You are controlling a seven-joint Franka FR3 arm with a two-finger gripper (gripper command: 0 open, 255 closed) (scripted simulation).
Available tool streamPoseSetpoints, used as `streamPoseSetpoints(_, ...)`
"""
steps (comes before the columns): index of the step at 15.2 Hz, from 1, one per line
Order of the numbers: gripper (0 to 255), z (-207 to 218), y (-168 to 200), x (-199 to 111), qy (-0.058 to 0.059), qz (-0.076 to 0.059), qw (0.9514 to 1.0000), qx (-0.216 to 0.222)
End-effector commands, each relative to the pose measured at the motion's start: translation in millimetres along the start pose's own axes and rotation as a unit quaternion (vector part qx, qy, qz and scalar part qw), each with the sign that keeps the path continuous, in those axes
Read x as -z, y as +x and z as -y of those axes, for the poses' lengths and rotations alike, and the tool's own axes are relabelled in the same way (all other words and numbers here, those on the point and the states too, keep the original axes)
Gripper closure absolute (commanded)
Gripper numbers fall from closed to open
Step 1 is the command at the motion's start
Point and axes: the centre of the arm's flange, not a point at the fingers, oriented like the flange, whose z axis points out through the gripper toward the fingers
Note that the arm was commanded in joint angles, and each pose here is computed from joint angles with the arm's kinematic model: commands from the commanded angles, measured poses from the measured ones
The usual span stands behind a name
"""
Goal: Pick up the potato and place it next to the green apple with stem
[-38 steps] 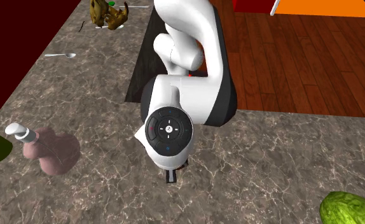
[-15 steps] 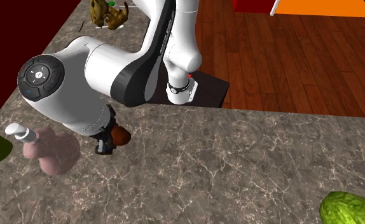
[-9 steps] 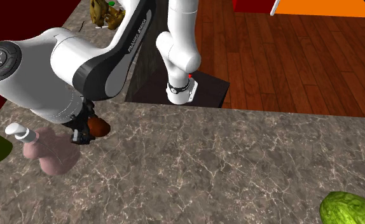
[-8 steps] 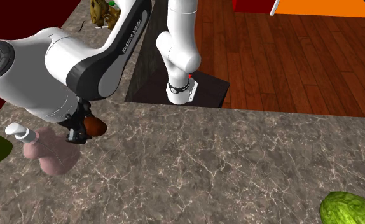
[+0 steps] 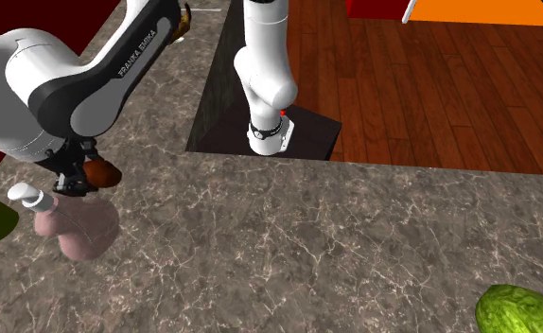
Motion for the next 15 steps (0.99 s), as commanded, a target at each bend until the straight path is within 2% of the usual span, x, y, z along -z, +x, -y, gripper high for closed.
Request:
streamPoseSetpoints(1,255,-10.6,24.0,-4.3,0.0,0.0,1.0,0.001)
streamPoseSetpoints(15,255,-86.1,191.5,-23.9,0.0,0.0,1.0,0.001)
